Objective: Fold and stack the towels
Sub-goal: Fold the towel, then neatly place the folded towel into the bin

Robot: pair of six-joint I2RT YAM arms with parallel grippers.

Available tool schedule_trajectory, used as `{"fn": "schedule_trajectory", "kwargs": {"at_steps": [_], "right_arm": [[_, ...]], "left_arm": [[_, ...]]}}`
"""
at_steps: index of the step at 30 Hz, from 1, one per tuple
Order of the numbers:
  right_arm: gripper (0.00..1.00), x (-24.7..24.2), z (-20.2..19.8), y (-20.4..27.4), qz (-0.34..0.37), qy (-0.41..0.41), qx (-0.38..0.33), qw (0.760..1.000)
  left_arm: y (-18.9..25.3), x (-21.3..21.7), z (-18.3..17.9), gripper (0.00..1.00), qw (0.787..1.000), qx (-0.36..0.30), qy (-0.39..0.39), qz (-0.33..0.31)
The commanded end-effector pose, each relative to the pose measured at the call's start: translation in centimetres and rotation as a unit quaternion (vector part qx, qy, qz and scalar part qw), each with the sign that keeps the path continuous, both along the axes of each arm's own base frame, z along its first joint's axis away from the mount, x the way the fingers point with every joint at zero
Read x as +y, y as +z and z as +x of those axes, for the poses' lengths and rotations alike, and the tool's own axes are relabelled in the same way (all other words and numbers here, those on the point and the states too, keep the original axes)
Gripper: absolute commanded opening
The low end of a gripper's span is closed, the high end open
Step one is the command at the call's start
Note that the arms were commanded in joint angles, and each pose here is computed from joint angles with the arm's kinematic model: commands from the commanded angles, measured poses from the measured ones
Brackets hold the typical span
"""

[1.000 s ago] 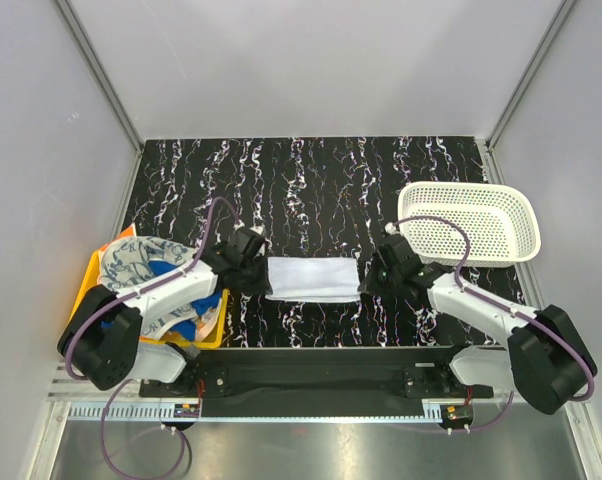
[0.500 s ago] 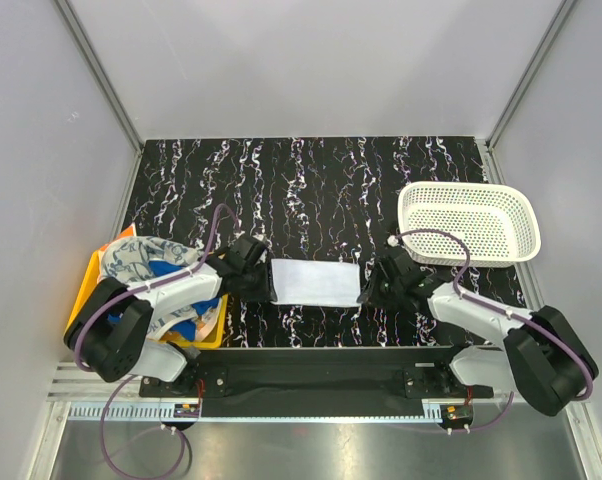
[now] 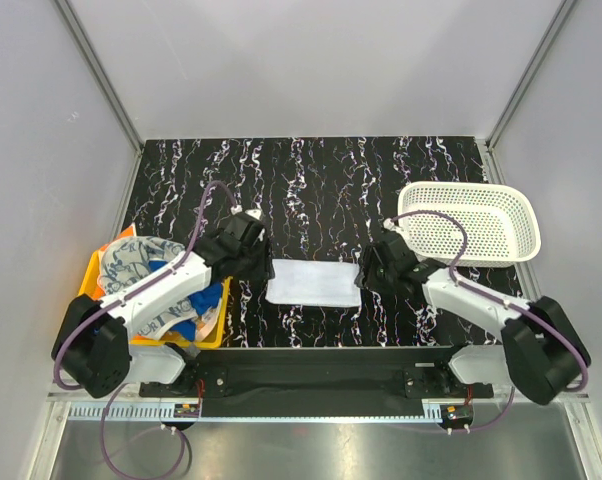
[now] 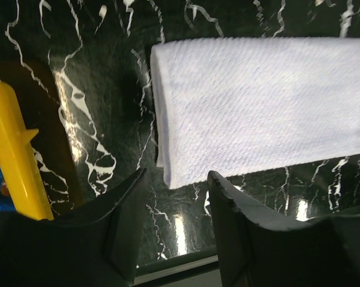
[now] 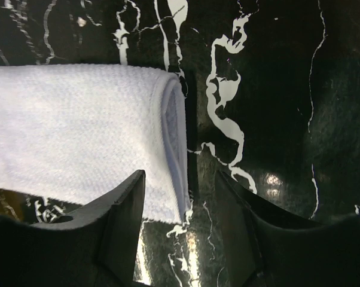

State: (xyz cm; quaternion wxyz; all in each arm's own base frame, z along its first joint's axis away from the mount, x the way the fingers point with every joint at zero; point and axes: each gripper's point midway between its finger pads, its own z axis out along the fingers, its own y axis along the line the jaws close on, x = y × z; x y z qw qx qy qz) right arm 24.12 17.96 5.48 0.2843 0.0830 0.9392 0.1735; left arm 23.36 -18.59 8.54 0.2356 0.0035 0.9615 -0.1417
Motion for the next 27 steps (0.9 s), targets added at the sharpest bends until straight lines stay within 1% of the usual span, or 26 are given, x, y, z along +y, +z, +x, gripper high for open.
{"fn": "schedule_trajectory", "kwargs": {"at_steps": [1, 4, 7, 9, 12, 13, 19, 23, 27], "right_arm": [[0.57, 0.6, 2.3, 0.1, -0.023, 0.009, -0.025, 0.999], [0.56, 1.2, 3.0, -0.5, -0.022, 0.009, -0.020, 1.000], [0.54, 1.6, 3.3, -1.2, -0.025, 0.013, -0.012, 1.000], [0.53, 1.9, 3.4, -1.6, -0.024, 0.016, -0.007, 1.000], [0.53, 2.4, 3.2, -2.0, -0.019, 0.025, -0.002, 0.999], [0.53, 2.5, 3.3, -2.3, -0.022, 0.026, 0.000, 0.999], [0.50, 2.9, 2.4, -3.8, -0.044, 0.034, 0.021, 0.998], [0.43, 3.2, 1.7, -4.4, -0.053, 0.032, 0.030, 0.998], [0.25, 3.3, 1.2, -5.2, -0.071, 0.035, 0.043, 0.996]], "left_arm": [[2.6, -1.6, 1.7, 0.49, 0.999, -0.043, -0.027, -0.018], [2.0, -3.1, 2.6, 0.49, 0.998, -0.044, -0.042, -0.021], [-0.5, -3.5, 2.5, 0.46, 0.999, -0.020, -0.038, -0.010], [-3.2, -2.6, 1.9, 0.44, 1.000, 0.002, -0.024, 0.012], [-5.4, -1.8, 1.4, 0.43, 1.000, 0.012, 0.001, 0.022], [-6.5, -1.1, 0.7, 0.43, 0.999, 0.022, 0.010, 0.030], [-7.9, -0.5, 0.1, 0.41, 0.999, 0.031, 0.017, 0.034], [-8.1, -0.4, -0.2, 0.40, 0.999, 0.031, 0.014, 0.032], [-7.7, -0.6, -0.6, 0.40, 0.999, 0.027, 0.011, 0.018]]}}
